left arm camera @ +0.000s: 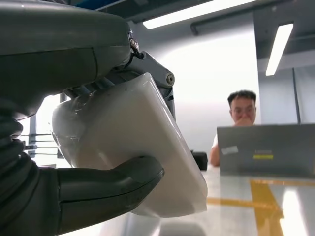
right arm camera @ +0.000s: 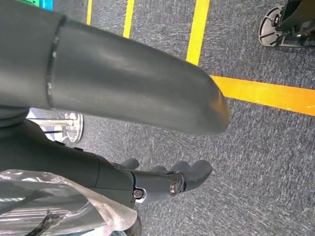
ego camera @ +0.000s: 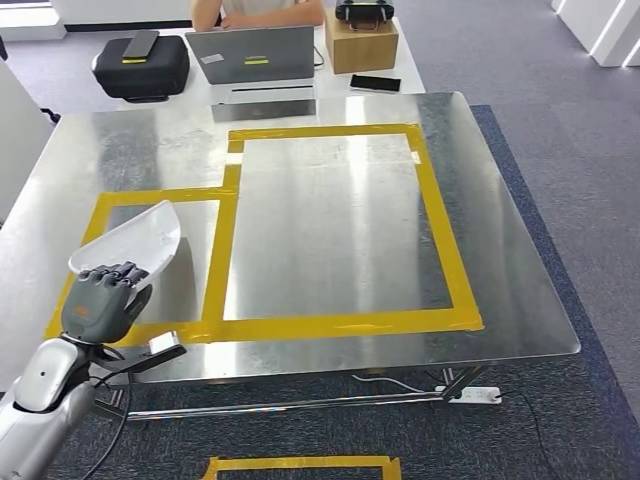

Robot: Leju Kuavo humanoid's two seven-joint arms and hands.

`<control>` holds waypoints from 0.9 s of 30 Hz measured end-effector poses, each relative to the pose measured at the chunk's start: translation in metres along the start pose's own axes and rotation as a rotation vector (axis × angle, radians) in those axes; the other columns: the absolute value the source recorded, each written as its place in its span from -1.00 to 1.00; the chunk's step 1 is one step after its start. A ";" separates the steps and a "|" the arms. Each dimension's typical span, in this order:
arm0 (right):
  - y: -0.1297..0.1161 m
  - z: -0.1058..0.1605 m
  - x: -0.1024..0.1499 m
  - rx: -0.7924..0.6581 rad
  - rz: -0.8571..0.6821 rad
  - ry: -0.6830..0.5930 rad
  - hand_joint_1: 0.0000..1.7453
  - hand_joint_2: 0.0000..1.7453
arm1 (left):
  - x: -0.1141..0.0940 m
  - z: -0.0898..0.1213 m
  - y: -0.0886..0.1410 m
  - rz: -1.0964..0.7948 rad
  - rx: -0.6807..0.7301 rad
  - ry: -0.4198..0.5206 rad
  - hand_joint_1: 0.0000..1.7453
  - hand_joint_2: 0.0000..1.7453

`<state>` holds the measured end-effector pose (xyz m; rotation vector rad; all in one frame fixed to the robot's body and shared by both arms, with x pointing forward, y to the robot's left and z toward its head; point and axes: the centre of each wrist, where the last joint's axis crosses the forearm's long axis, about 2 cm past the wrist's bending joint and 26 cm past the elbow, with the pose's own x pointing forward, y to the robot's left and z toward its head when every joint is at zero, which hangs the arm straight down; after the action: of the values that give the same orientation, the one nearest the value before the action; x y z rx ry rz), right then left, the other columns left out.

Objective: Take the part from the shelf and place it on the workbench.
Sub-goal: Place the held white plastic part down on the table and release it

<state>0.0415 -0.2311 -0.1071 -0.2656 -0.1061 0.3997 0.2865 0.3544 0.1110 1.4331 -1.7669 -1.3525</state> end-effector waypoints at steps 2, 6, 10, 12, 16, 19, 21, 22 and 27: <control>0.000 0.000 0.000 0.000 0.000 0.000 -1.00 -1.00 | 0.001 0.003 -0.007 -0.005 -0.039 0.001 0.50 1.00; 0.000 0.000 0.000 0.002 0.000 0.002 -1.00 -1.00 | 0.003 0.006 -0.015 -0.005 -0.081 -0.003 -1.00 1.00; 0.000 0.000 0.000 0.003 -0.001 0.006 -1.00 -1.00 | 0.004 0.008 -0.018 -0.003 -0.110 0.004 -1.00 0.50; 0.000 0.000 0.000 0.003 -0.001 0.006 -1.00 -1.00 | 0.005 0.008 -0.019 -0.001 -0.118 0.009 -1.00 -0.50; 0.000 0.000 0.000 0.003 -0.001 0.007 -1.00 -1.00 | 0.006 0.008 -0.019 0.008 -0.119 0.018 -1.00 -1.00; 0.000 0.000 0.000 0.003 0.000 0.007 -1.00 -1.00 | 0.007 0.008 -0.018 0.016 -0.100 0.028 -1.00 -1.00; 0.000 0.000 0.000 0.003 0.000 0.007 -1.00 -1.00 | 0.008 0.008 -0.014 0.021 -0.067 0.031 -1.00 -1.00; 0.000 0.000 -0.001 0.003 0.000 0.008 -1.00 -1.00 | 0.008 0.008 -0.011 0.023 -0.046 0.032 -1.00 -1.00; 0.000 0.000 -0.001 0.002 -0.001 0.009 -1.00 -1.00 | 0.006 0.008 0.001 0.024 0.026 0.044 -1.00 -1.00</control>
<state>0.0404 -0.2313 -0.1073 -0.2656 -0.0972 0.3978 0.2772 0.3517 0.1076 1.4401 -1.7737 -1.2812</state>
